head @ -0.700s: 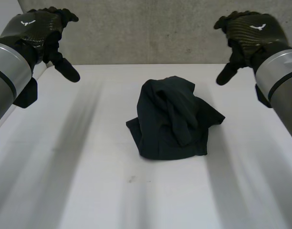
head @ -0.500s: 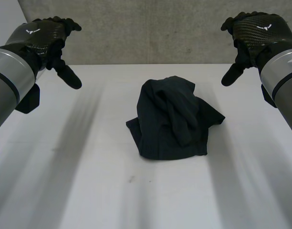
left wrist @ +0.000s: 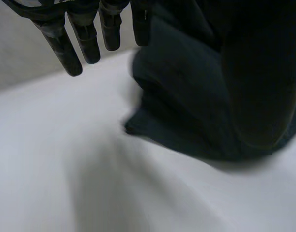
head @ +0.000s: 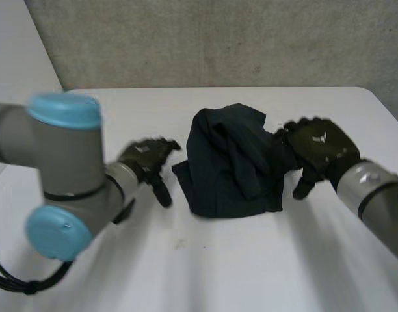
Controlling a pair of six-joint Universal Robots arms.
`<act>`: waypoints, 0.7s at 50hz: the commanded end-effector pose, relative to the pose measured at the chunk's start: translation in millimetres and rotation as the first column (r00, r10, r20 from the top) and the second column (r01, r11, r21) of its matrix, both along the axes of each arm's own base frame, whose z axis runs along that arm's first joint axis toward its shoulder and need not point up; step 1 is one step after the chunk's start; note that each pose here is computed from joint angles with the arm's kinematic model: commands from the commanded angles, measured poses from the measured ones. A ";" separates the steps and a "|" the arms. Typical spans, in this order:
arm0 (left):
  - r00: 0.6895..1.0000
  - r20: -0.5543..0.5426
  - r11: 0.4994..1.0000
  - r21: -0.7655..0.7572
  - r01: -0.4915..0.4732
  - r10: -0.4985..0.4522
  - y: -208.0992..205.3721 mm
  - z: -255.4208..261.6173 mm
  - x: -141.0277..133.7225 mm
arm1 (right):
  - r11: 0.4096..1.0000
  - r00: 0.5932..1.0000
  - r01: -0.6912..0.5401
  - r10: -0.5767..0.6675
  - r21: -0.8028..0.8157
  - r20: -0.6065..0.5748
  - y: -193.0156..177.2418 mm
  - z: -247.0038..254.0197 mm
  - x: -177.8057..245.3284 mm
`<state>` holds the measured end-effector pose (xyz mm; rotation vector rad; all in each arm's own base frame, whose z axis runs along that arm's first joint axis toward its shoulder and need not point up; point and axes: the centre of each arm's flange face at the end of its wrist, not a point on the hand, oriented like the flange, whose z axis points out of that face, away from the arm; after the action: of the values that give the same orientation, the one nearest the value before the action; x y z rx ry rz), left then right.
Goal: Fold the shorts.
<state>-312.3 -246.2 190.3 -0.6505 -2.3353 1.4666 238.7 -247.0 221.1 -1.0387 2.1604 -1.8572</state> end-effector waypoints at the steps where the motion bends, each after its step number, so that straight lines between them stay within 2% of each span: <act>1: 0.987 -0.156 0.987 0.148 0.061 -0.037 -9.6 -35.2 -26.6 | 0.999 0.999 0.035 -0.035 0.000 -0.005 3.7 -31.2 -13.2; 12: 0.972 -0.236 0.990 0.137 0.041 -0.007 -29.2 -51.1 -57.7 | 0.998 0.998 0.054 -0.054 0.023 -0.010 6.3 -40.3 -18.5; 23: 0.966 -0.259 0.994 0.103 0.045 -0.017 -31.4 -64.8 -68.4 | 0.998 0.999 0.049 -0.048 0.035 -0.017 8.5 -44.3 -17.7; 30: 0.968 -0.225 0.994 0.030 -0.103 0.107 -44.6 -47.8 -52.6 | 0.998 0.999 0.047 -0.046 0.039 -0.020 8.7 -45.6 -17.4; 34: 0.950 -0.227 0.969 -0.076 -0.236 0.214 -63.0 -5.4 -23.9 | 0.998 0.999 0.047 -0.047 0.041 -0.019 9.1 -46.0 -17.4; 35: 0.933 -0.244 0.947 -0.116 -0.299 0.265 -71.8 14.2 -6.4 | 0.998 0.999 0.047 -0.047 0.041 -0.019 9.1 -46.0 -17.4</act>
<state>-365.8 -291.3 144.0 -0.3500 -2.2155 1.4660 221.1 -238.4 175.6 -1.0088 2.2419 -1.8242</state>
